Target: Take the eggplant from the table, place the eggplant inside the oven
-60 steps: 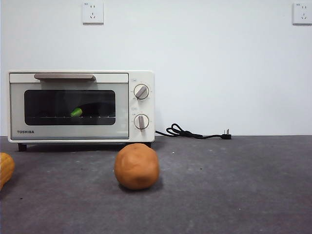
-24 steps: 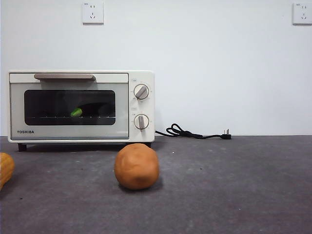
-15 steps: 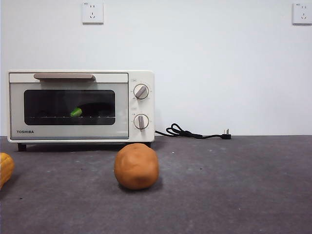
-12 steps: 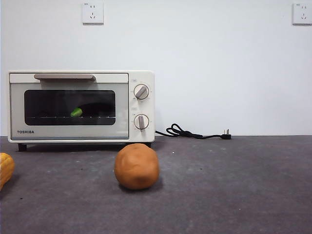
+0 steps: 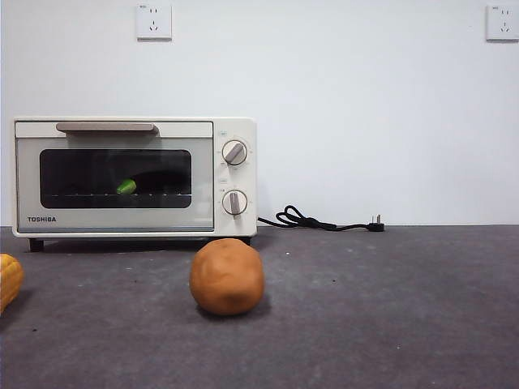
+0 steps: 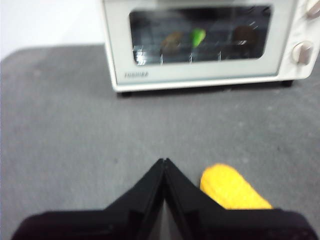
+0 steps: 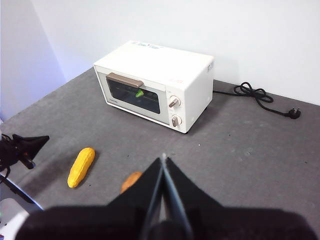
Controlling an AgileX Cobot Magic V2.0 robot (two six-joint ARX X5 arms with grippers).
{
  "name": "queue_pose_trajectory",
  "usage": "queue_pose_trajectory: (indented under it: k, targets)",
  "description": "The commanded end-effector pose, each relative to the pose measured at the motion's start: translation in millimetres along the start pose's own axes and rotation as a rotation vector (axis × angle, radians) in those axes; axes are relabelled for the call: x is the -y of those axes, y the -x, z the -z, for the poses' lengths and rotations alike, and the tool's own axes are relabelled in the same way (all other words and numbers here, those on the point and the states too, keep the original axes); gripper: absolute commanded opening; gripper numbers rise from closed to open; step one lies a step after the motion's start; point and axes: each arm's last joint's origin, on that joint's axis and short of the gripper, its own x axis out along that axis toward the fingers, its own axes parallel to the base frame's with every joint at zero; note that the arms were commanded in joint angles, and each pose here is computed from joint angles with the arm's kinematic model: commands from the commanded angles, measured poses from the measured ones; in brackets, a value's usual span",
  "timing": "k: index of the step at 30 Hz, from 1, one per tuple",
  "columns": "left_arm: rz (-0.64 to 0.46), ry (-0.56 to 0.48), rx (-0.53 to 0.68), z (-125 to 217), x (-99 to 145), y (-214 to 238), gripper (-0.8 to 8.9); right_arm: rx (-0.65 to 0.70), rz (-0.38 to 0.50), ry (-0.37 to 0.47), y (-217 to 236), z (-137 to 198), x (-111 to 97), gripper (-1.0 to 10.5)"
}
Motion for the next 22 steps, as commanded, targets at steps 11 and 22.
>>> queue_pose_trajectory:
  k: [11,22]
  targets:
    - [0.016,0.056,-0.024,6.4,1.2,-3.3,-0.04,-0.028,0.002,-0.004,-1.3,2.9,0.0,0.0]
    - [0.016,0.056,-0.027,6.6,1.2,-3.5,-0.04,-0.028,0.002,-0.004,-1.3,2.9,0.0,0.0]
